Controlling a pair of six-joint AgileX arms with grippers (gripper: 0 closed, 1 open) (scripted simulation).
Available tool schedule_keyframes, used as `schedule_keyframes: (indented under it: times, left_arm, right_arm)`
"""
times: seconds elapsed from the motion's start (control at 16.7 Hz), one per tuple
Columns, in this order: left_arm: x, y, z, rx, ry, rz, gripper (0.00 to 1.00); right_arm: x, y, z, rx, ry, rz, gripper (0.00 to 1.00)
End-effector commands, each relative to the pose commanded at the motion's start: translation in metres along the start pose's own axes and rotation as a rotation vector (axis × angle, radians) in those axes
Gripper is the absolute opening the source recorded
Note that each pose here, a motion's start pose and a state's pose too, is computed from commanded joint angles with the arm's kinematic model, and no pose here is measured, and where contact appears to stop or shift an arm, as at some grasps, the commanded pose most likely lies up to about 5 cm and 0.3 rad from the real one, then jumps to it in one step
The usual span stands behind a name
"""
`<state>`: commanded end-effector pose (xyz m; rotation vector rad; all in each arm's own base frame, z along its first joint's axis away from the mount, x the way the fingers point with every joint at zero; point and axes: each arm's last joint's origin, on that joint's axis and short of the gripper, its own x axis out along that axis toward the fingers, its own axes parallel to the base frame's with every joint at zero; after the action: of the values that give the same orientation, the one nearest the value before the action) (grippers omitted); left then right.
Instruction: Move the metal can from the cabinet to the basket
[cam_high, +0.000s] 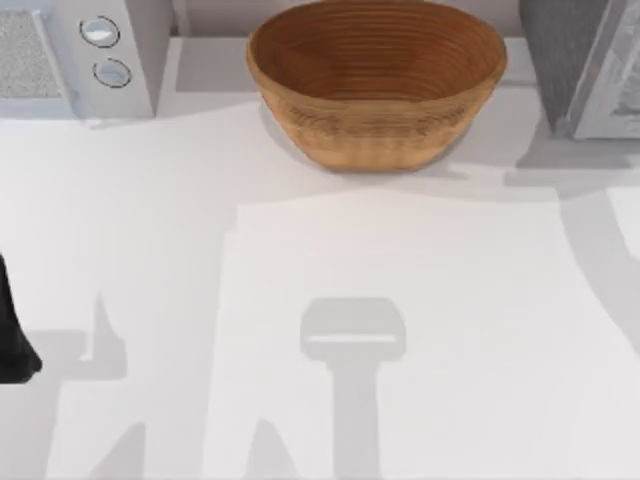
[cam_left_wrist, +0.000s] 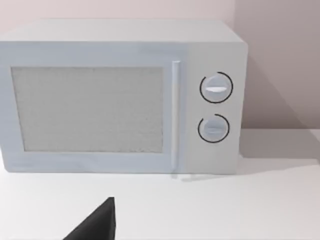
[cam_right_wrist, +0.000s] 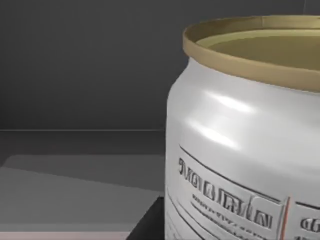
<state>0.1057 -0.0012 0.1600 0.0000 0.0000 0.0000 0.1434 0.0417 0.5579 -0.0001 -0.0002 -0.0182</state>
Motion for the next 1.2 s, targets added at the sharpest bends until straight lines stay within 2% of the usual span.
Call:
schedule_keyframes:
  times: [0.24, 0.42, 0.6, 0.96, 1.2]
  left_arm:
    - [0.000, 0.000, 0.000, 0.000, 0.000, 0.000, 1.00]
    - [0.000, 0.000, 0.000, 0.000, 0.000, 0.000, 1.00]
    - [0.000, 0.000, 0.000, 0.000, 0.000, 0.000, 1.00]
    - [0.000, 0.000, 0.000, 0.000, 0.000, 0.000, 1.00]
    - [0.000, 0.000, 0.000, 0.000, 0.000, 0.000, 1.00]
  right_arm:
    - [-0.009, -0.009, -0.031, -0.003, 0.006, -0.003, 0.00]
    - [-0.016, -0.016, -0.077, -0.008, 0.027, 0.000, 0.00]
    - [-0.023, -0.024, -0.143, -0.012, 0.056, 0.006, 0.00]
    - [-0.034, -0.036, -0.296, -0.008, 0.089, 0.016, 0.00]
    - [-0.037, -0.041, -0.367, -0.001, 0.051, 0.018, 0.00]
